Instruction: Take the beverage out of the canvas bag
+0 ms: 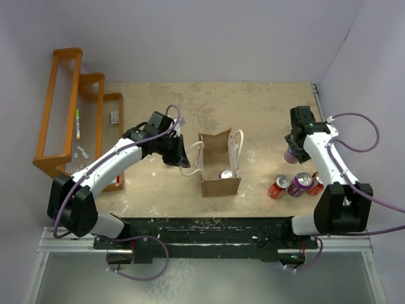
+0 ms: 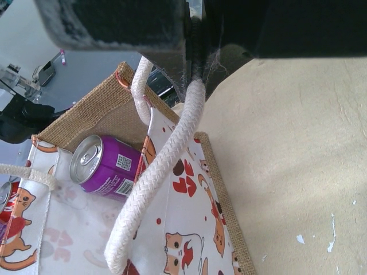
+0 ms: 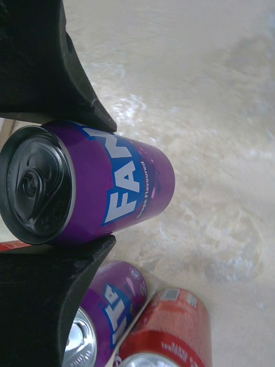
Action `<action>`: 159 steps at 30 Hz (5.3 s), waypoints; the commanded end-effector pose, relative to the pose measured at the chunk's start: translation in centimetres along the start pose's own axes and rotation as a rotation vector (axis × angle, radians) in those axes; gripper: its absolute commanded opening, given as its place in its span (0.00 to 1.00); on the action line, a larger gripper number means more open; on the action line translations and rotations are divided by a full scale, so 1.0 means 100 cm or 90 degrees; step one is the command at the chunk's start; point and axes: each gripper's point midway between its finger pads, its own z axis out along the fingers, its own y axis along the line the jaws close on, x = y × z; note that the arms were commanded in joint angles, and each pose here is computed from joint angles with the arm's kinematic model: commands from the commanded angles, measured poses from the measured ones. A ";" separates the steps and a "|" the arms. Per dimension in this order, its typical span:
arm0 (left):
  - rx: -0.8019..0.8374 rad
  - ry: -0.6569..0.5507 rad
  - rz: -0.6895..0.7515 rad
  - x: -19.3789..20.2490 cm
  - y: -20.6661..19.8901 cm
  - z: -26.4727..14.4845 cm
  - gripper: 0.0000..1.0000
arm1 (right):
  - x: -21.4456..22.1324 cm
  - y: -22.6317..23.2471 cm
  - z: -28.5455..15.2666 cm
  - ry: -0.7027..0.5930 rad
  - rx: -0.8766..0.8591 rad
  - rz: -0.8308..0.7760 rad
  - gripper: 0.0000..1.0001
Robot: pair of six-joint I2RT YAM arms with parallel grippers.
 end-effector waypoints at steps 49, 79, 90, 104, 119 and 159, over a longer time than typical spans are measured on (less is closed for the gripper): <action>0.005 -0.038 0.125 -0.011 -0.005 -0.021 0.00 | -0.084 -0.046 -0.015 -0.073 0.018 0.047 0.99; 0.019 -0.033 0.059 -0.017 -0.015 -0.017 0.00 | 0.098 0.166 -0.271 0.109 -0.842 -0.552 1.00; 0.023 -0.024 0.045 -0.024 -0.018 -0.007 0.00 | 0.179 0.113 -0.236 0.198 -0.722 -0.733 0.85; 0.022 -0.025 0.023 -0.024 -0.018 -0.005 0.00 | 0.219 0.058 -0.184 0.224 -0.545 -0.863 0.81; 0.024 -0.025 0.009 -0.021 -0.018 -0.008 0.00 | 0.219 0.040 -0.165 0.215 -0.479 -0.898 0.90; 0.029 -0.021 0.008 -0.025 -0.017 0.003 0.00 | 0.250 0.012 -0.140 0.251 -0.391 -0.953 0.57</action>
